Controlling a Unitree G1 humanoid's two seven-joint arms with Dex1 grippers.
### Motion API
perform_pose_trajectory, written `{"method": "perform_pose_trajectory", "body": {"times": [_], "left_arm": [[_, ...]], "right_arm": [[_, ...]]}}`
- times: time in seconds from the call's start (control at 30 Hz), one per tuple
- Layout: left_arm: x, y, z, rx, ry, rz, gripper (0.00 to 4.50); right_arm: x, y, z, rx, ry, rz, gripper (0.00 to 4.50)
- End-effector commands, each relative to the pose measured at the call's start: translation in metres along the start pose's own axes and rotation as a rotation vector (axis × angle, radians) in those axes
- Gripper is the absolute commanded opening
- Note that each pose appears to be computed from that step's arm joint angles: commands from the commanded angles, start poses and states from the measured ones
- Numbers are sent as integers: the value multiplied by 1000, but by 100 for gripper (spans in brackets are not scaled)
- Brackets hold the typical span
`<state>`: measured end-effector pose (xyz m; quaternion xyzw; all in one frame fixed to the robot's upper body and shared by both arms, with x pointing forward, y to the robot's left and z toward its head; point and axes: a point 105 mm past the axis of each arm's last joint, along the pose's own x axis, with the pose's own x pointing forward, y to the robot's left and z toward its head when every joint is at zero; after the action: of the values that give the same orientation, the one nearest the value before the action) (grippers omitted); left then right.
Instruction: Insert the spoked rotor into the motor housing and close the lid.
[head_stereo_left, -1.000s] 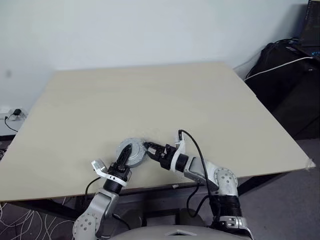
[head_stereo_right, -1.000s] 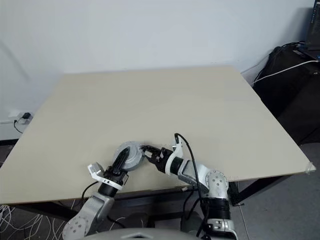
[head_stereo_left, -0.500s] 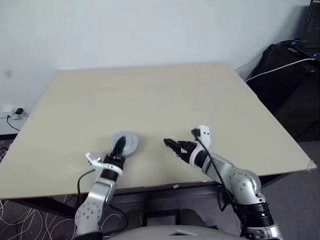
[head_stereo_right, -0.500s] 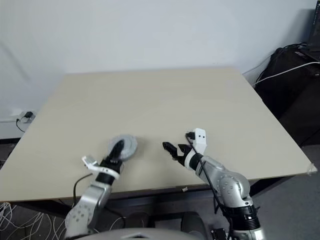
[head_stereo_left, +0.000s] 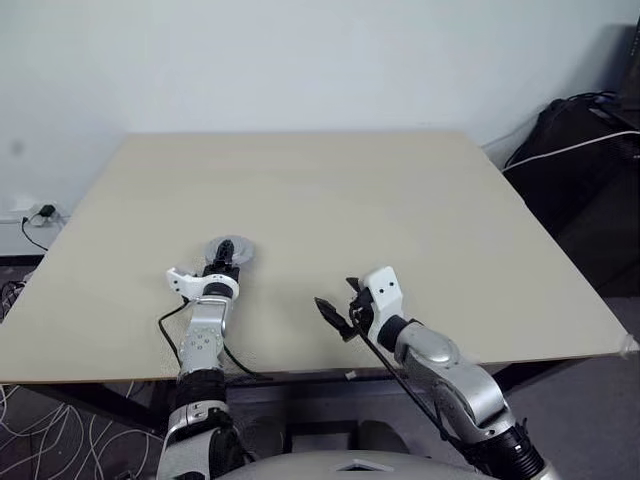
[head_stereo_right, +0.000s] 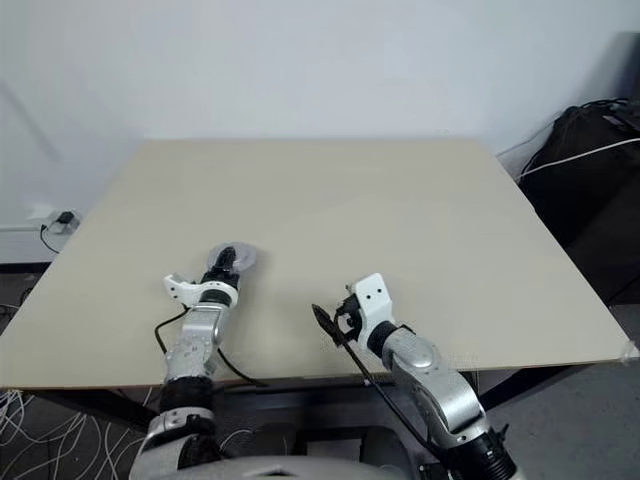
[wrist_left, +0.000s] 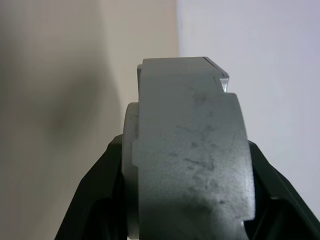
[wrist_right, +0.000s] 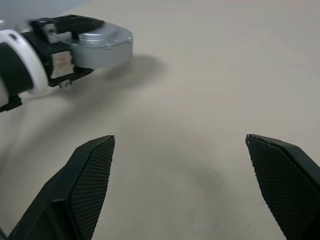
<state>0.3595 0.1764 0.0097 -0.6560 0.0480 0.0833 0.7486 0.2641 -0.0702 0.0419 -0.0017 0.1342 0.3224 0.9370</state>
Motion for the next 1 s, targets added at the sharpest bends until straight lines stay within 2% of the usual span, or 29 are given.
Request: {"method": "perform_pose_trajectory", "body": {"times": [0.03,0.27,0.77,1.0], "left_arm": [[15,-29,2,15,-8,-88,214],[29,-28,-4,30,14,-63,214],[31,8,-11,95,11,174,214],[20,30,-16,133,27,270,433]], "right_arm": [[-5,3,11,-113,-85,27,450],[-9,4,8,-133,-146,34,450],[-7,0,5,-115,-139,12,450],[-5,1,5,-116,-139,10,450]]}}
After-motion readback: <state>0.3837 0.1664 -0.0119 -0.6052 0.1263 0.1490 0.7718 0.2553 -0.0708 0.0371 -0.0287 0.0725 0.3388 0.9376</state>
